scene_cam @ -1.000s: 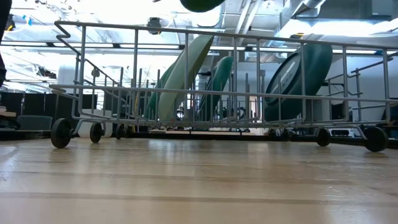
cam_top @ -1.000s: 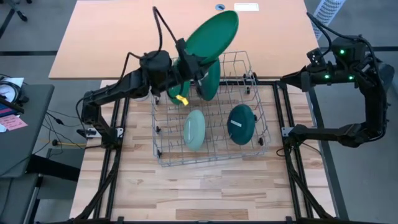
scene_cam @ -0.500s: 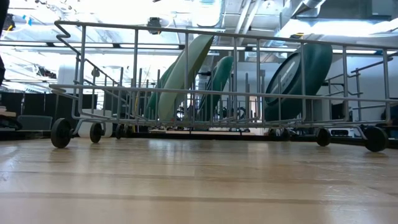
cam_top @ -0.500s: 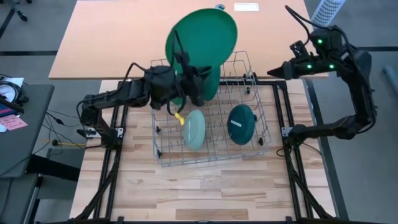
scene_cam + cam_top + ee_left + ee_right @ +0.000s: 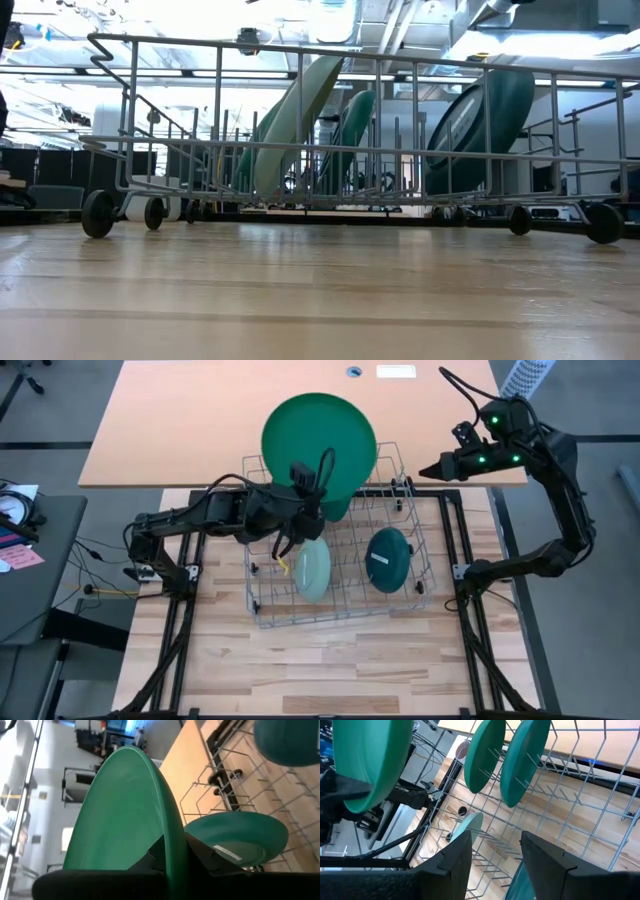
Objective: Sort dishes
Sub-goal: Put the green plate in the dish rack
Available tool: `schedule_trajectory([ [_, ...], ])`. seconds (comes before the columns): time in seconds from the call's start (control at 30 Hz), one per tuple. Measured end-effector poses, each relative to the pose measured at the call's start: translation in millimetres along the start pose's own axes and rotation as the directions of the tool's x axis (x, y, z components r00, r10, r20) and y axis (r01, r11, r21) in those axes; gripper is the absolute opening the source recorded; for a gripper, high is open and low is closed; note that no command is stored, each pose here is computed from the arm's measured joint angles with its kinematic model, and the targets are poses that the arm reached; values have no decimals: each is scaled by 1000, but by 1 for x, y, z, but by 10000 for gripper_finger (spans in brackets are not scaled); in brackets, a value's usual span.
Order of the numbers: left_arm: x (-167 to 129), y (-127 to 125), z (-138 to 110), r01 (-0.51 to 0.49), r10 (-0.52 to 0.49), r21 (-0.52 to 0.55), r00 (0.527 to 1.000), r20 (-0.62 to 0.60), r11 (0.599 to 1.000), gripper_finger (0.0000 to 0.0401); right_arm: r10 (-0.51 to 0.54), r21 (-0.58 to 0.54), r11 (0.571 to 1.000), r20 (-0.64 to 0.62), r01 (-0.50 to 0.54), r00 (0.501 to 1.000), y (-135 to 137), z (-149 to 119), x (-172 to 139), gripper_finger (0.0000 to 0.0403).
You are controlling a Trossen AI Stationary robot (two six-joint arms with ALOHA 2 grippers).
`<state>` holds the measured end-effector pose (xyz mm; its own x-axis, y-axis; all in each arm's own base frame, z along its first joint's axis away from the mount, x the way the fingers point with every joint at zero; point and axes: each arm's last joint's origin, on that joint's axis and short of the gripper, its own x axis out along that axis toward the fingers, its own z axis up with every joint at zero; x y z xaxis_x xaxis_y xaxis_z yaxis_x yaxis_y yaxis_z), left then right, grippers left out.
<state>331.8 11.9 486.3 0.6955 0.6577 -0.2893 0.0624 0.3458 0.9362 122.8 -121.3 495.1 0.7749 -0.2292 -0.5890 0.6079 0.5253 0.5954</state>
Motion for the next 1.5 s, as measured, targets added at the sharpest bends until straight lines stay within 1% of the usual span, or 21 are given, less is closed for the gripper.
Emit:
schedule_trajectory([
  [0.17, -1, -3, 0, 40, -42, 109, 999, 23, 993, 24, 5, 29, 1000, 7, -5, 1000, 1, 1, 0, 175],
  [0.33, -1, -11, -3, 122, -139, 258, 989, 49, 958, 24, 24, 49, 998, 44, -26, 999, 3, 1, -4, 175],
  [0.53, -2, -16, -2, 168, -214, 336, 971, 105, 927, 24, 63, 61, 996, 112, -70, 992, 8, 3, -11, 175],
  [0.7, -6, -21, -1, 185, -258, 446, 960, 108, 876, 24, 77, 70, 994, 131, -87, 988, 10, 0, -17, 175],
  [0.9, -12, -24, 5, 146, -267, 574, 955, 132, 806, 24, 125, 54, 990, 130, -133, 984, 12, -2, -22, 175],
  [1.0, -14, -26, 7, 142, -283, 582, 946, 158, 801, 24, 132, 53, 989, 126, -139, 983, 13, -3, -23, 175],
  [1.17, -15, -27, 8, 145, -286, 575, 944, 162, 805, 24, 132, 54, 989, 125, -139, 983, 13, -3, -23, 175],
  [1.37, -15, -27, 8, 155, -286, 548, 945, 161, 822, 24, 132, 51, 989, 124, -139, 983, 13, -3, -23, 175],
  [1.5, -15, -27, 8, 156, -285, 546, 945, 161, 823, 24, 132, 50, 989, 124, -139, 983, 13, -3, -23, 175],
])
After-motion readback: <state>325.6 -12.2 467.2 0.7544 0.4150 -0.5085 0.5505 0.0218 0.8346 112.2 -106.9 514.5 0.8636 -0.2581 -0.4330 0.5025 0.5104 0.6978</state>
